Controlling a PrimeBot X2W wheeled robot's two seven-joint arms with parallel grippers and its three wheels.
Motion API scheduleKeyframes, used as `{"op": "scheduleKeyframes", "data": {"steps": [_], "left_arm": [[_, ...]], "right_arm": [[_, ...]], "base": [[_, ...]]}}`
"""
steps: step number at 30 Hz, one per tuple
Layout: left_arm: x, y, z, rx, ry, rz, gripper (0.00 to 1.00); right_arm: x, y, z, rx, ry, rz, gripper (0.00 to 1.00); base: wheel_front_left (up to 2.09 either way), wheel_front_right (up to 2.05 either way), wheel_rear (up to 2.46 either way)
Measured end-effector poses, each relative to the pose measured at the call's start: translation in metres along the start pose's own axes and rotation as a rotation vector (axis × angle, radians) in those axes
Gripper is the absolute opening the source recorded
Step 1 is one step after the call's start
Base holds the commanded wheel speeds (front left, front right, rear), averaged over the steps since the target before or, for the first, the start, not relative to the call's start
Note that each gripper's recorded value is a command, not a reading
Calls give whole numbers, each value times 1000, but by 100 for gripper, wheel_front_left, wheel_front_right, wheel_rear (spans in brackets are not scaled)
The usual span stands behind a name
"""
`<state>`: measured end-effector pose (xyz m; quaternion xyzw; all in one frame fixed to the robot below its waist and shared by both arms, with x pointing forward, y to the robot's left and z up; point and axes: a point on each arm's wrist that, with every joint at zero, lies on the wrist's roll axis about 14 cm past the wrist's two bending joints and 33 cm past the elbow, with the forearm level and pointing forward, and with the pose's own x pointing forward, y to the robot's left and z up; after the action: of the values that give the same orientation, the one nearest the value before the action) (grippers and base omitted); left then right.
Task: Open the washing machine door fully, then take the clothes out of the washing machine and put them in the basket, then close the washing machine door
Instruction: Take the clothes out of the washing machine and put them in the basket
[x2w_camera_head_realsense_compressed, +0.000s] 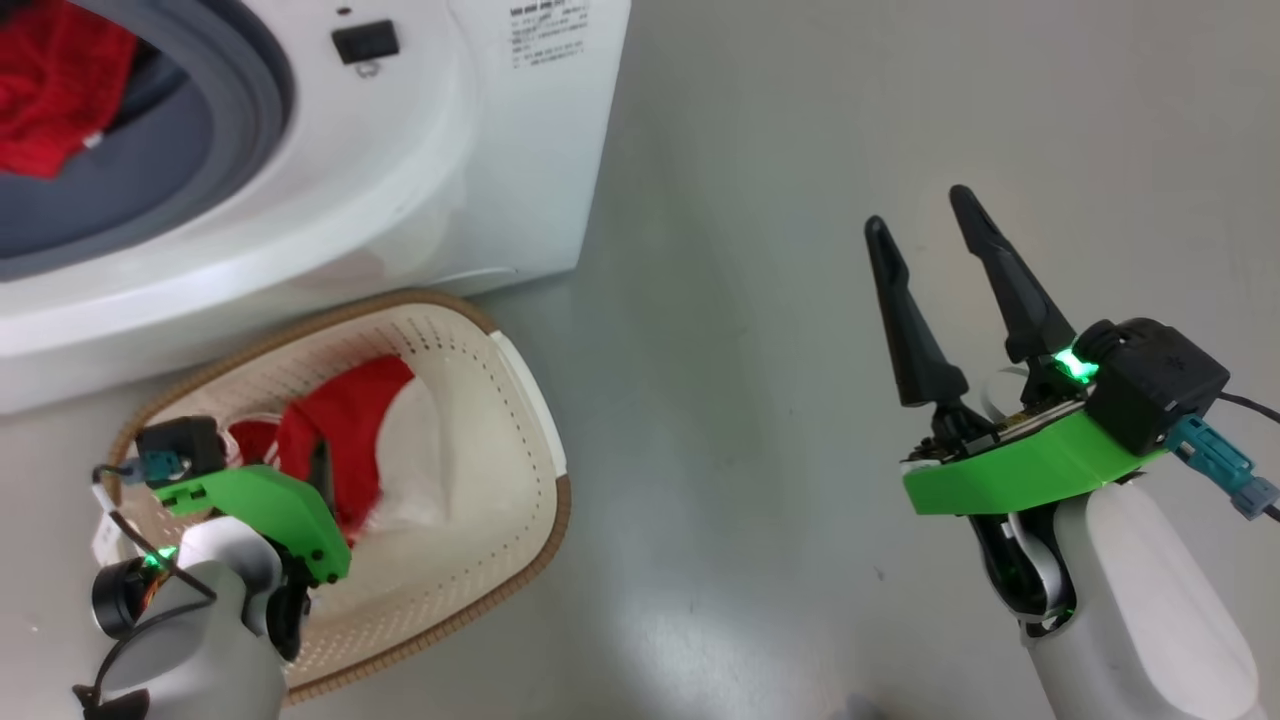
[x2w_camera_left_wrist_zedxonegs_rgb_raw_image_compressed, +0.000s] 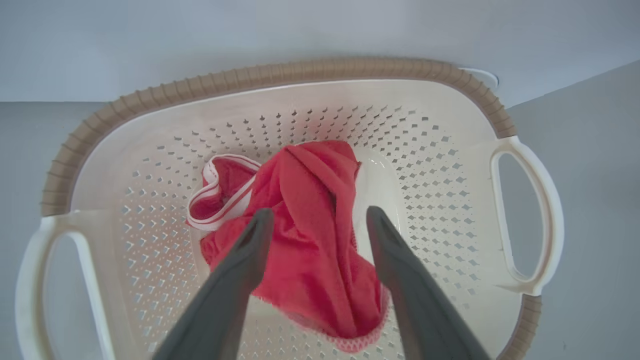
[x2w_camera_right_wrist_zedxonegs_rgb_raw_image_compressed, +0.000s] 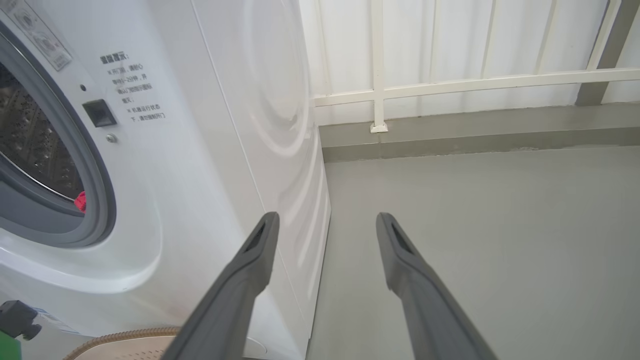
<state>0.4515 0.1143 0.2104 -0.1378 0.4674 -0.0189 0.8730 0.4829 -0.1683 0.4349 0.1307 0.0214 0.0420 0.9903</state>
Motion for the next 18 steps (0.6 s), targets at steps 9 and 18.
{"op": "scheduleKeyframes", "data": {"steps": [9,18], "left_arm": [[-32,-4,37,27,-185,-15,100],[-83,-13,71,56,-379,-69,100]], "right_arm": [[-19,3,13,-19,-10,-8,100],[-45,12,43,-33,-73,-3,100]], "base": [[0,0,0],[0,0,0]]}}
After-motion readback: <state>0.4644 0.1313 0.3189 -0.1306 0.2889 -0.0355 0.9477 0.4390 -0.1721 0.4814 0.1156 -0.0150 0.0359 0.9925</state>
